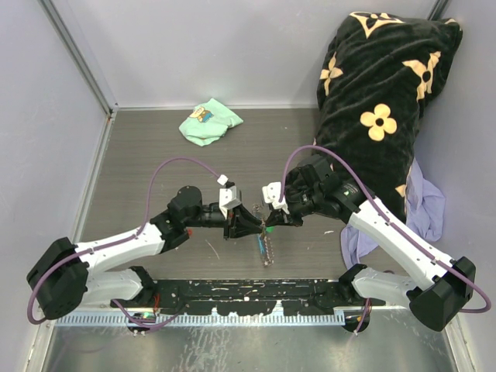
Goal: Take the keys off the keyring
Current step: Remove the key from the keyring.
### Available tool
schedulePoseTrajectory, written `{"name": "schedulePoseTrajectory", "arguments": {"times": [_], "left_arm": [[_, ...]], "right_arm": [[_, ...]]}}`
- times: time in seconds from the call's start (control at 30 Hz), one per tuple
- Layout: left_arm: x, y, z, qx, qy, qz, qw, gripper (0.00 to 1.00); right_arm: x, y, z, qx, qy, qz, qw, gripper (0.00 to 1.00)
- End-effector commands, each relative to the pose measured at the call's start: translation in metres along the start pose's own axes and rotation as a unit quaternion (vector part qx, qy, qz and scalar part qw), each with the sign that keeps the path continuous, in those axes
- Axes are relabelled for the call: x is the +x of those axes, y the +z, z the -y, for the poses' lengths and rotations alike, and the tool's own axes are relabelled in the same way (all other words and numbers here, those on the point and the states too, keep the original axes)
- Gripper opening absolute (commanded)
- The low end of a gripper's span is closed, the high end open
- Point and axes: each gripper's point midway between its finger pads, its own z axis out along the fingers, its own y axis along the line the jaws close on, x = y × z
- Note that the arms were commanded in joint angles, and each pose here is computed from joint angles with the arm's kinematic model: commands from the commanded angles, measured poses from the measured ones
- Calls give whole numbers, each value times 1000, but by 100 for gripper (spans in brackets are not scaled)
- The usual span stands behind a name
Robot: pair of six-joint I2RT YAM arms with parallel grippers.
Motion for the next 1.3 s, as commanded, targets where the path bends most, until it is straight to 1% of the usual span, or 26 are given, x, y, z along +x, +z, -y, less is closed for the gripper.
{"name": "schedulePoseTrajectory", "arguments": {"times": [0.0, 0.07, 0.13, 0.37, 0.57, 0.6, 0.67, 0.7, 0.73, 0.9, 1.07, 1.27], "left_arm": [[-26, 7, 6, 19, 21, 28, 999, 21], [-24, 7, 5, 19, 17, 21, 999, 12], [-20, 5, 6, 18, 18, 9, 1000, 9], [-10, -6, 4, -3, 33, -14, 999, 11], [-14, -7, 7, 1, 37, -11, 999, 13], [-15, -6, 7, 3, 36, -11, 999, 12], [-16, -4, 8, 10, 33, -12, 999, 3], [-16, -3, 8, 12, 31, -11, 999, 0], [-17, -3, 8, 13, 30, -10, 999, 0], [-18, -6, 6, -1, 33, 0, 999, 0], [-26, -16, -3, -57, 32, 35, 997, 0], [-36, -28, -6, -94, 12, 69, 993, 0]], "right_arm": [[-23, -5, 8, 14, -34, 31, 999, 1], [-23, -5, 8, 15, -33, 30, 999, 1], [-23, -5, 9, 18, -34, 29, 999, 1], [-24, -10, 12, 31, -36, 25, 999, 1], [-25, -10, 9, 23, -36, 30, 999, 1], [-25, -9, 9, 22, -37, 30, 999, 1], [-25, -10, 8, 21, -36, 31, 999, 1], [-25, -10, 8, 21, -36, 30, 999, 1], [-24, -10, 9, 22, -37, 29, 999, 1], [-23, -10, 9, 26, -39, 25, 999, 1], [-20, -12, 8, 27, -56, 18, 998, 1], [-15, -9, 7, 21, -70, 19, 997, 1]]}}
